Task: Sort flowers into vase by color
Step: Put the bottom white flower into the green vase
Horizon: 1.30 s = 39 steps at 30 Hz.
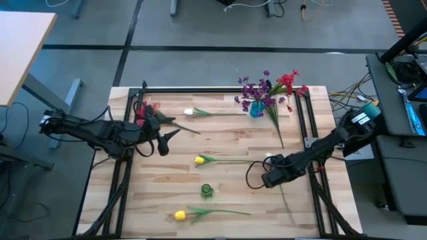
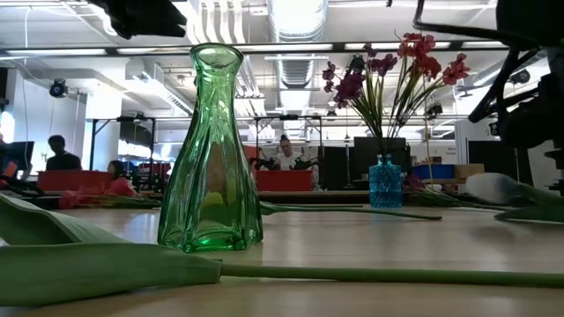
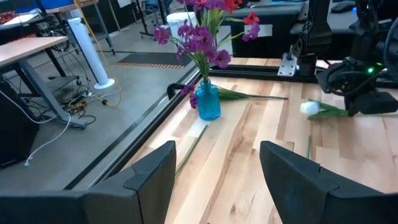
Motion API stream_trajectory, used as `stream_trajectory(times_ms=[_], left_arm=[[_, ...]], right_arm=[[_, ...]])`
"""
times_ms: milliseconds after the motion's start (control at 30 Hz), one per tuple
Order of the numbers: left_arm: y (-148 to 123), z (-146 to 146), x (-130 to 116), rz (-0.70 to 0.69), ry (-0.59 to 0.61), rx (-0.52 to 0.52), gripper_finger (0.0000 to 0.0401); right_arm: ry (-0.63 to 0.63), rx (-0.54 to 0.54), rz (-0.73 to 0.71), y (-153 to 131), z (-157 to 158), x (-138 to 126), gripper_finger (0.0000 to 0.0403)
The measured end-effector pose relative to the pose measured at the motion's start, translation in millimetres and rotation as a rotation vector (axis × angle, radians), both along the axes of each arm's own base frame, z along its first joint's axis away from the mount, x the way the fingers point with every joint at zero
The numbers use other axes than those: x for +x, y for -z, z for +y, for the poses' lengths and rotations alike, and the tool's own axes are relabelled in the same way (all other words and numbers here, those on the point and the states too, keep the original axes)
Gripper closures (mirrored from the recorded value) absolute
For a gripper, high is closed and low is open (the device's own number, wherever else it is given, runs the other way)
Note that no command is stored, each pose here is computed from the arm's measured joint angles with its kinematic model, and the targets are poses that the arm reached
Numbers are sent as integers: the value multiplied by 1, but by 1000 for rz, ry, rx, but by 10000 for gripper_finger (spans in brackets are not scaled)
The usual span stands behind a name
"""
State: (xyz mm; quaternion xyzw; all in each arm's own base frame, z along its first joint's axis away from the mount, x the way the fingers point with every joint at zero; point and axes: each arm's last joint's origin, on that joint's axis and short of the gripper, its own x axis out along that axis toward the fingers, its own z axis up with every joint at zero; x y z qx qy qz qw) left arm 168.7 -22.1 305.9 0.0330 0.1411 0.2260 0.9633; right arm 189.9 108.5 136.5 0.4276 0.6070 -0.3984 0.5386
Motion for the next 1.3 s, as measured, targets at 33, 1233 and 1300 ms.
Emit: stream_trajectory(times_ms=[33,1233,1300], left_arm=[[1,0,1,4,0,1,184],[9,-3,11,14,-26,-66,184],[8,-3,11,9,-28,-73,184]], right_arm=[[0,0,-1,0,0,0,344],[-685,-788,-1351,-127,4,71,390],[-772,-824,-1441,-130,6,77,390]])
